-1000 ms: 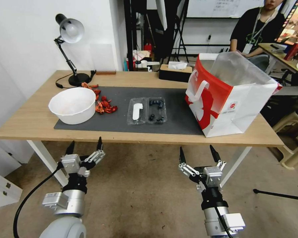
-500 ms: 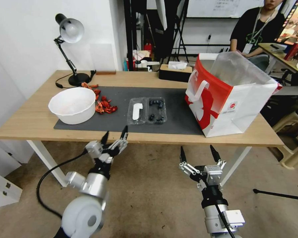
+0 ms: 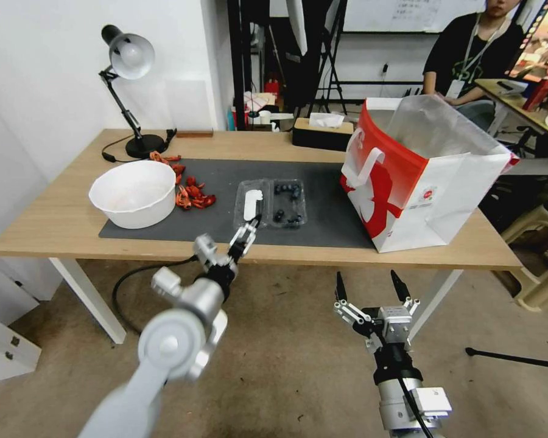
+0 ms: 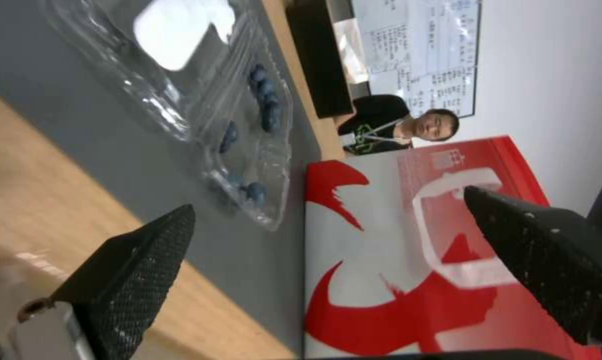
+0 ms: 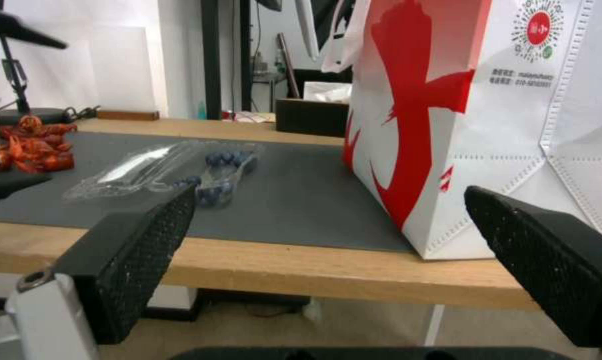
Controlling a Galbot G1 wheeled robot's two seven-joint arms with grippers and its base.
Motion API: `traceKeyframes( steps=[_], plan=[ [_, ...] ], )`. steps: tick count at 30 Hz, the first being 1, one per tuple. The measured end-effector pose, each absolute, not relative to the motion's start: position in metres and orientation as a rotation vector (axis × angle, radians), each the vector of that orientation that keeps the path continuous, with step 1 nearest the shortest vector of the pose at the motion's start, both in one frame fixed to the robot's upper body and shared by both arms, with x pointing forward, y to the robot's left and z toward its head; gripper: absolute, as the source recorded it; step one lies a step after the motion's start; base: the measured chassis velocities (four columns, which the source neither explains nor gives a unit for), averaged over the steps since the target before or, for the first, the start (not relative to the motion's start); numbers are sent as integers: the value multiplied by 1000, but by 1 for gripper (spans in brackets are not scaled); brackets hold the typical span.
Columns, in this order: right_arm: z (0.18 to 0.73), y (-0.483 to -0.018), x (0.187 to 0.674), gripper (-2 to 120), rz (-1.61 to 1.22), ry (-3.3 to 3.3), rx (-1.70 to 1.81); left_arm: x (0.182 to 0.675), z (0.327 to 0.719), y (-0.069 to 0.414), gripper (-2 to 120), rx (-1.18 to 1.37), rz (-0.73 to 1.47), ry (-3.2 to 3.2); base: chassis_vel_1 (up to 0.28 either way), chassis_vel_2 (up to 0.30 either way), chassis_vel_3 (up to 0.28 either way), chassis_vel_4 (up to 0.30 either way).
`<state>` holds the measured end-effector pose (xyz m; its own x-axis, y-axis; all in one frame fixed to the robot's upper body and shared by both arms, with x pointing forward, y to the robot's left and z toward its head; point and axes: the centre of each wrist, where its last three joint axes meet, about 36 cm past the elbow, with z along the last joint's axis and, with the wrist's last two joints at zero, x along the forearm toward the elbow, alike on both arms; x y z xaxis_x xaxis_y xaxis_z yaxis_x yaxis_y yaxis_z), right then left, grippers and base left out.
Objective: Close the takeout container lid, then place the container into the takeout bag.
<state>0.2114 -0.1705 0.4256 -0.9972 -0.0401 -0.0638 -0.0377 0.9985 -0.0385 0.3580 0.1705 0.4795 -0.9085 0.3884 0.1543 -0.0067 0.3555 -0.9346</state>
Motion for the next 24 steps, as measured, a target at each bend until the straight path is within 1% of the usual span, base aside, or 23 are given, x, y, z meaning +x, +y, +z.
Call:
traceKeyframes(
  steps=[3,4,7,24],
  plan=[
    [425,-170,209,100,-66,3081,-47,389,498,164,100,-295,1666,-2096,0,0,0,0],
    [425,-170,209,100,-66,3081,-47,389,498,164,100,-295,1666,-2096,0,0,0,0],
    [425,-171,207,100,-70,3084,-31,418,498,154,100,-214,1671,-2032,0,0,0,0],
    [425,-172,206,100,-78,3086,-3,458,486,147,100,-104,1644,-2029,0,0,0,0]
  ],
)
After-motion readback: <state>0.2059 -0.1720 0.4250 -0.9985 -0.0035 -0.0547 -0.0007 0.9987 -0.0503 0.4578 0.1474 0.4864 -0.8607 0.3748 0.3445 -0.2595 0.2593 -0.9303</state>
